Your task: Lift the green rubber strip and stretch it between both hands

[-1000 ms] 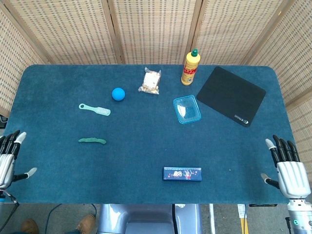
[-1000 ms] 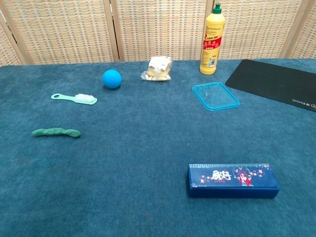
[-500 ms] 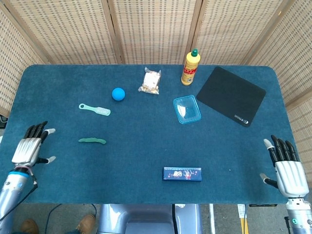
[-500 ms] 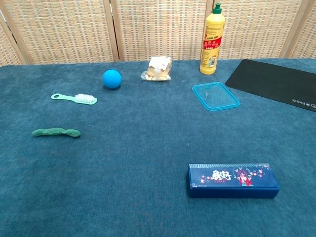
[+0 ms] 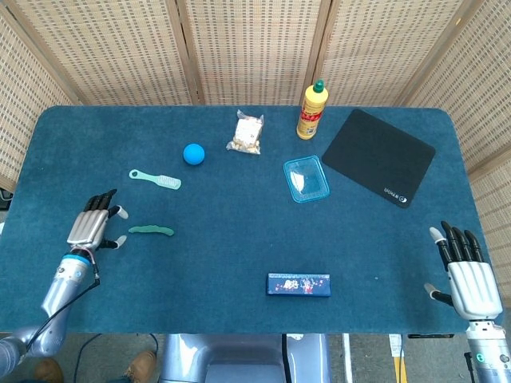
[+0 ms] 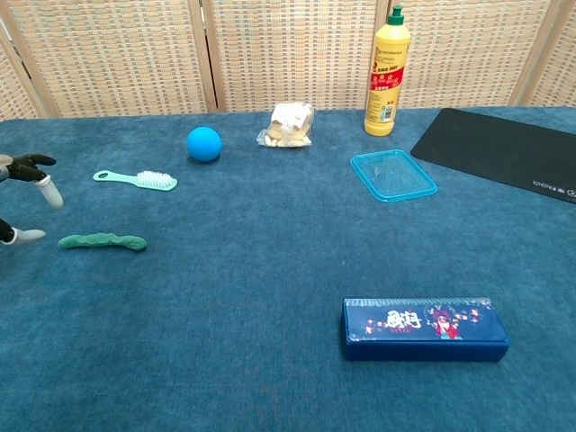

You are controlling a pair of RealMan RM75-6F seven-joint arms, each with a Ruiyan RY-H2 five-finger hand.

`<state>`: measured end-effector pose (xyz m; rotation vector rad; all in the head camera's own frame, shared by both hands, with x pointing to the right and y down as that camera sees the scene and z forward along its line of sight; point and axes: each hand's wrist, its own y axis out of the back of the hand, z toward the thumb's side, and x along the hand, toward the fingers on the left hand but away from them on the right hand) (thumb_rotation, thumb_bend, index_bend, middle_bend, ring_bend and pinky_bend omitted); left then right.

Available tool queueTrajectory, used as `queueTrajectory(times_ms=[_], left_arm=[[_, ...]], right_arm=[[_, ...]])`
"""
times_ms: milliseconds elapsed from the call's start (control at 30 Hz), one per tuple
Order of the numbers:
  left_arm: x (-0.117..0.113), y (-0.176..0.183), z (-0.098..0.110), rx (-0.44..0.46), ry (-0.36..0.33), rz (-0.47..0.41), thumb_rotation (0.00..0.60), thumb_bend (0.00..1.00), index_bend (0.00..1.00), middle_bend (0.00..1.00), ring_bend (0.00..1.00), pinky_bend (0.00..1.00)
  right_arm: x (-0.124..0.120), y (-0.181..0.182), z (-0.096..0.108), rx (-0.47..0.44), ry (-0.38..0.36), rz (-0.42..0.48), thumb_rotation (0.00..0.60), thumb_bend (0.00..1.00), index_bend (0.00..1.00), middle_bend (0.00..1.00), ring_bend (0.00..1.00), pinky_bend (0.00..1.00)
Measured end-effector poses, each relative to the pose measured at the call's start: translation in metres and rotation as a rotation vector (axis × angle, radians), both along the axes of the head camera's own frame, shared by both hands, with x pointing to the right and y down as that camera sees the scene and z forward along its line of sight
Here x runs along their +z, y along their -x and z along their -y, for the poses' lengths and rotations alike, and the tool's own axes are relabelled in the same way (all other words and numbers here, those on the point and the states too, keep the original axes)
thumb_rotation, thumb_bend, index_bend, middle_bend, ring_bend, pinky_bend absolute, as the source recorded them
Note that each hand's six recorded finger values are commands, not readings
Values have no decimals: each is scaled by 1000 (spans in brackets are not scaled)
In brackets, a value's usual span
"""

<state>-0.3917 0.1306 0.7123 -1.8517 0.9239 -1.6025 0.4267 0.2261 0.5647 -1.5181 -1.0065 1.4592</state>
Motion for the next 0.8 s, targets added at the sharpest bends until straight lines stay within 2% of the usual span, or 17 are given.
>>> queueTrajectory(times_ms=[367,800], left_arm=[[25,-20,0,1,32,41,600,371,453,0,0,0],[38,-24,-3,-20,49,41,600,372,478,0,0,0]], right_arm=[[0,-6,2,19,6,9,600,0,0,0,0,0],[3,-8,3,23,15,4,600,0,0,0,0,0]])
